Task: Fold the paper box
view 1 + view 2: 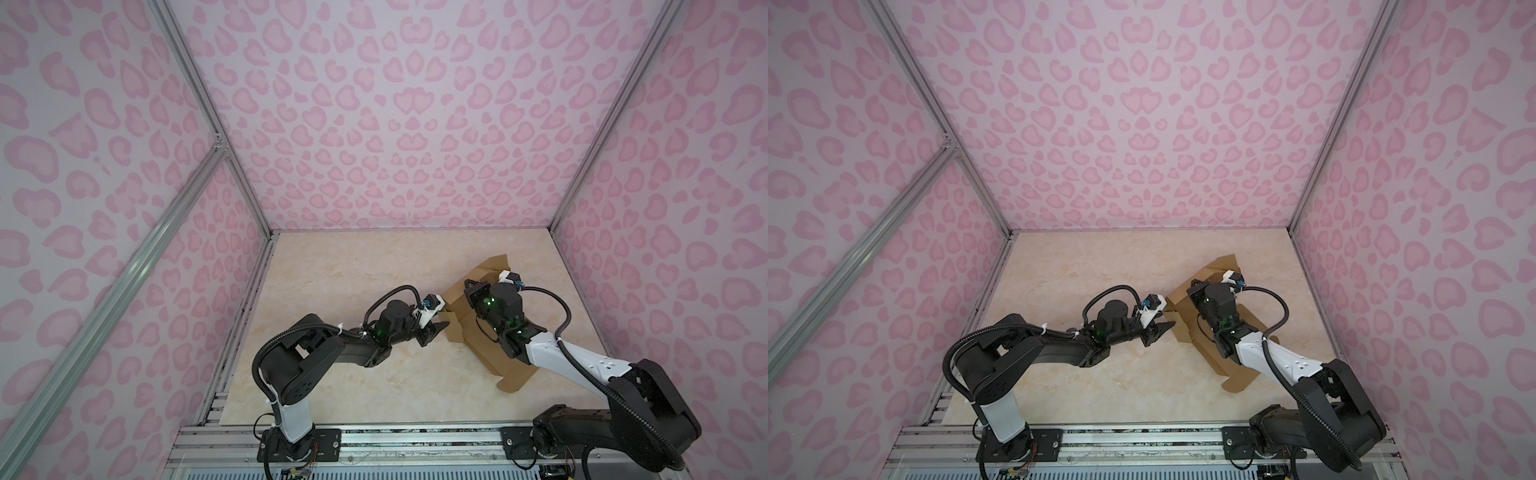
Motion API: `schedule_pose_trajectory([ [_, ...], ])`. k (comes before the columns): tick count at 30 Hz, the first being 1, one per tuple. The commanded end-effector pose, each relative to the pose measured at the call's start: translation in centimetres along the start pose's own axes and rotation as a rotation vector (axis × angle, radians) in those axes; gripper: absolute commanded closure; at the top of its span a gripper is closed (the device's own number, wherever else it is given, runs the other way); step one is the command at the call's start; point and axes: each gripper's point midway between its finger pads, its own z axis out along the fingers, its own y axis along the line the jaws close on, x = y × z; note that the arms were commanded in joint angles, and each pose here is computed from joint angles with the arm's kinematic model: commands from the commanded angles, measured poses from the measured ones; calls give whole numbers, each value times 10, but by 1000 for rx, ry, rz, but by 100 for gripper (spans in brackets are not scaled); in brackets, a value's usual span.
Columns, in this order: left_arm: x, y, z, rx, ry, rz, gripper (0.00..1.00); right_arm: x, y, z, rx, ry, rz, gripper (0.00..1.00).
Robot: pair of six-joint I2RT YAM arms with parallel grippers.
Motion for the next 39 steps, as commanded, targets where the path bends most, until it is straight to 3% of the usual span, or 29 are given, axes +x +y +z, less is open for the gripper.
schedule_pose_trajectory([
  [1, -19, 5, 1, -25, -71, -20, 54, -4, -3, -5, 18, -33, 4, 100],
  [18, -24, -11, 12, 1, -101, -132, 56, 5, -4, -11, 24, -55, 3, 100],
  [39, -22, -2, 21, -85, -110, -227, 56, 5, -10, -18, 40, -89, 10, 100],
])
